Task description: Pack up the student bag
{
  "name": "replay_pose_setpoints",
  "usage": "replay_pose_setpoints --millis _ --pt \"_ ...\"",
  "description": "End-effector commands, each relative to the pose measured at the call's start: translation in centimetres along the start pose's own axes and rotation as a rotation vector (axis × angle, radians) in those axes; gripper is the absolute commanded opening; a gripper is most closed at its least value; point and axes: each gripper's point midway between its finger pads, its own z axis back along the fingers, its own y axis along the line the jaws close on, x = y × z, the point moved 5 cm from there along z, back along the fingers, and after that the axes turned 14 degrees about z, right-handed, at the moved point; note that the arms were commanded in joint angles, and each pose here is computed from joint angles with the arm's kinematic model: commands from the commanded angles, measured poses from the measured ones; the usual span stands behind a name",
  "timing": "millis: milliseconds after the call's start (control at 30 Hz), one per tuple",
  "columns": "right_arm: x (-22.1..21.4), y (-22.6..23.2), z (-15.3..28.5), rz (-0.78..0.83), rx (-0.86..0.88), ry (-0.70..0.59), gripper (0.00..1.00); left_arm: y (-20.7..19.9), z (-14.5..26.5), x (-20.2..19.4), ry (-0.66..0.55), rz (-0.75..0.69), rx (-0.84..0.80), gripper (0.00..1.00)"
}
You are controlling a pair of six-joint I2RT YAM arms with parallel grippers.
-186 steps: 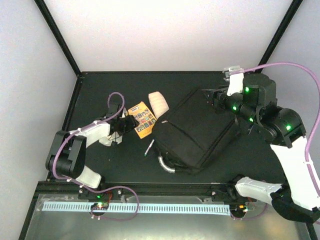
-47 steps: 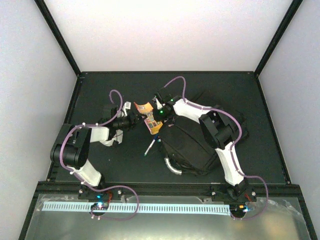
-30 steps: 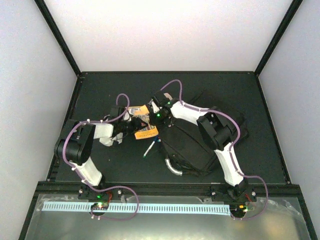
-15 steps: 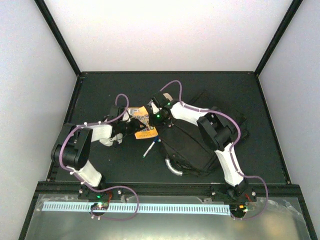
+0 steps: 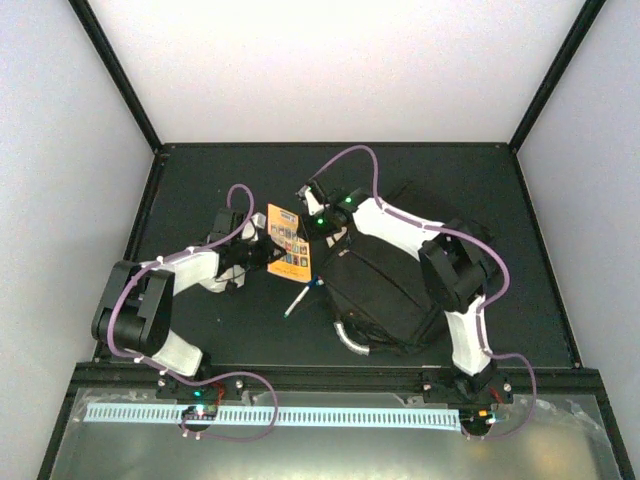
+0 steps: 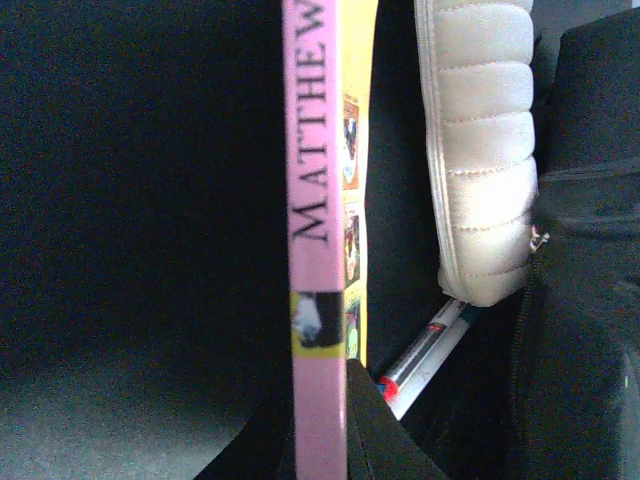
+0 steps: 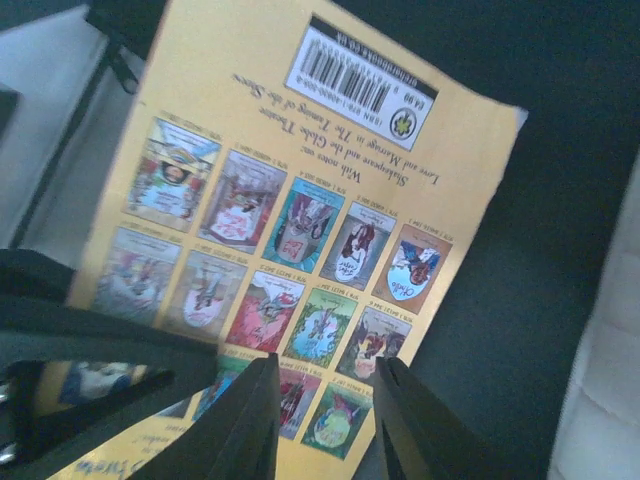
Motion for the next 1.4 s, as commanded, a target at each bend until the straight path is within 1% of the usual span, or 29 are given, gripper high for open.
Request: replay_pose_setpoints --millis 0,33,67,133,200,267,333,400,533,633,767,900,1033,1100,1200,1367 --pt "2.8 1.5 5.7 0.076 -0.031 -0.105 0.31 -2.1 1.3 0.4 -0.028 -0.070 -0.034 0.02" --pt "3.0 1.8 6.8 0.090 -0.036 -0.118 0.33 -2.6 1.7 0.4 -0.037 -0.086 -0.046 0.02" --pt "3.0 2.0 8.1 0.106 -0.044 -0.131 0.37 -3.1 2.3 0.3 -0.046 -0.103 -0.061 0.02" --pt "2.3 2.6 10.4 0.146 -0.060 -0.149 0.43 -4.3 3.7 0.1 -0.068 -0.148 -0.094 0.01" --pt "0.8 3.3 13.2 0.185 -0.069 -0.174 0.46 -5.3 5.0 -0.2 -0.088 -0.190 -0.114 0.01" --pt "-1.3 3.6 14.8 0.218 -0.078 -0.167 0.50 -6.3 6.7 -0.5 -0.118 -0.231 -0.123 0.02" --pt "-4.2 3.4 15.4 0.245 -0.100 -0.124 0.57 -6.8 7.9 -0.9 -0.132 -0.250 -0.119 0.01" --pt "-6.6 3.5 16.0 0.270 -0.130 -0.081 0.62 -7.2 8.7 -1.5 -0.120 -0.259 -0.133 0.02" --pt "-10.8 3.7 16.9 0.299 -0.180 -0.014 0.70 -7.9 10.2 -2.9 -0.089 -0.272 -0.169 0.02" --pt "-13.7 4.1 17.4 0.314 -0.199 0.018 0.75 -8.3 11.5 -3.7 -0.093 -0.297 -0.174 0.02" --pt "-16.1 4.3 17.5 0.305 -0.198 0.056 0.77 -9.0 13.2 -4.4 -0.109 -0.327 -0.183 0.01" --pt "-17.1 5.7 16.1 0.346 -0.183 0.107 0.76 -9.4 14.0 -5.0 -0.098 -0.335 -0.197 0.02" --pt "-17.9 5.6 14.3 0.350 -0.242 0.187 0.76 -9.8 14.4 -5.2 -0.081 -0.340 -0.200 0.02" --pt "-18.0 5.7 13.7 0.350 -0.260 0.204 0.75 -9.9 14.6 -5.4 -0.076 -0.344 -0.198 0.02" --pt "-18.0 5.9 13.1 0.347 -0.271 0.207 0.73 -10.0 14.7 -5.4 -0.072 -0.350 -0.200 0.01" --pt "-18.4 5.2 11.7 0.366 -0.347 0.260 0.68 -10.3 14.9 -5.8 -0.043 -0.352 -0.217 0.02"
